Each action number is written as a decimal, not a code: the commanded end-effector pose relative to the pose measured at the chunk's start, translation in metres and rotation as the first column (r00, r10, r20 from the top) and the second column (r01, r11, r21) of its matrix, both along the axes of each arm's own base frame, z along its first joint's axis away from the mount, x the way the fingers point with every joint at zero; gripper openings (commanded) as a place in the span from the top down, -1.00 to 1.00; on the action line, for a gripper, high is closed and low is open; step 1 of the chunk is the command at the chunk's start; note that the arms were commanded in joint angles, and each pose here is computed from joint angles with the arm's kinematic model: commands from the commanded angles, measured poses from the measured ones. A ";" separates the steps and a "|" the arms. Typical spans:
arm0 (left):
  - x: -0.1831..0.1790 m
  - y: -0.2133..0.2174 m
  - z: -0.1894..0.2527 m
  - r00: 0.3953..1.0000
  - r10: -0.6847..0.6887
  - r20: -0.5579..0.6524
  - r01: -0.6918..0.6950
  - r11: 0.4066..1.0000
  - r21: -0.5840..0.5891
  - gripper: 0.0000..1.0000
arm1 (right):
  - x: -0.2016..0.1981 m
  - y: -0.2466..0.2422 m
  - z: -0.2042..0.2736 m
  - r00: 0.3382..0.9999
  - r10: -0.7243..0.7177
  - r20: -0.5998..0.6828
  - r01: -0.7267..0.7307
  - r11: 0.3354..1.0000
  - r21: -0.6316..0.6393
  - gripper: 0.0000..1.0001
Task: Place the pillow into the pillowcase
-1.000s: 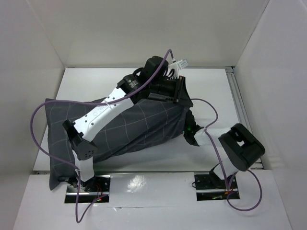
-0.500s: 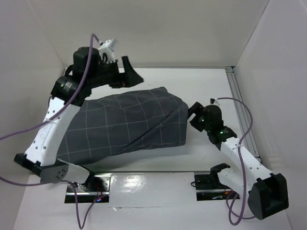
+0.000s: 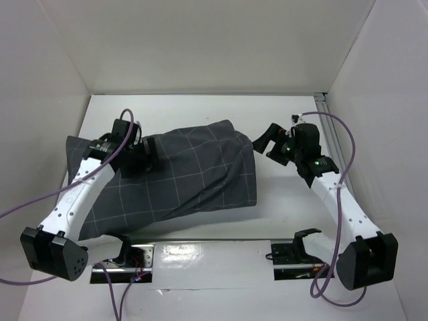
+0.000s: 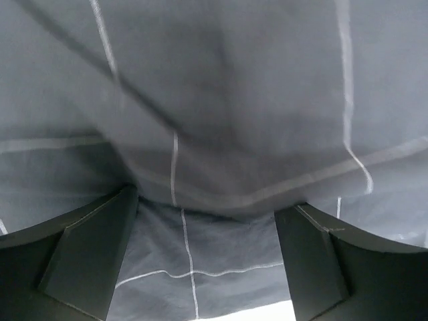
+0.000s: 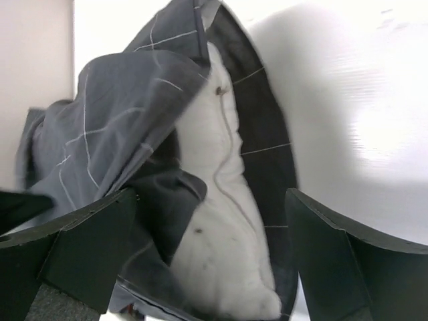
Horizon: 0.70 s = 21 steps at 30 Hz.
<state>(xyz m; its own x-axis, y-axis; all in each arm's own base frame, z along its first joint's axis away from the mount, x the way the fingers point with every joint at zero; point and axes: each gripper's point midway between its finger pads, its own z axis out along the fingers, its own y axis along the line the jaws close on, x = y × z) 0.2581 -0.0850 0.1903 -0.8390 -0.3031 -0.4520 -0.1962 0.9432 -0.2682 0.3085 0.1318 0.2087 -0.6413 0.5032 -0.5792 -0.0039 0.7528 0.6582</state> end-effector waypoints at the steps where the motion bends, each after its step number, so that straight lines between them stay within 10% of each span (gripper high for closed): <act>1: -0.009 -0.005 -0.021 1.000 0.004 -0.026 -0.006 0.998 -0.062 -0.89 | 0.004 0.031 0.018 0.984 0.166 0.063 -0.171 0.982 0.081 -0.97; 3: -0.005 -0.012 -0.044 0.998 -0.026 -0.060 0.020 0.995 -0.096 -0.69 | 0.001 0.059 0.014 0.962 0.262 0.074 -0.269 0.957 0.112 -1.00; 7: 0.005 -0.031 -0.060 0.993 -0.088 -0.082 0.072 0.982 -0.175 0.94 | -0.001 0.100 -0.010 0.915 0.404 0.020 -0.402 0.906 0.131 -0.89; 9: 0.018 -0.037 -0.051 0.993 -0.110 -0.049 0.098 0.973 -0.209 1.00 | -0.012 0.122 -0.018 0.875 0.484 0.020 -0.478 0.855 0.199 -0.66; 13: 0.055 -0.069 -0.019 0.982 -0.178 0.066 0.190 0.942 -0.278 1.00 | 0.003 0.114 -0.014 0.913 0.409 0.016 -0.404 0.895 0.187 0.99; 21: 0.139 -0.124 0.055 0.944 -0.231 0.236 0.284 0.932 -0.225 1.00 | 0.023 -0.015 0.058 0.986 -0.028 0.163 0.039 0.997 -0.068 1.00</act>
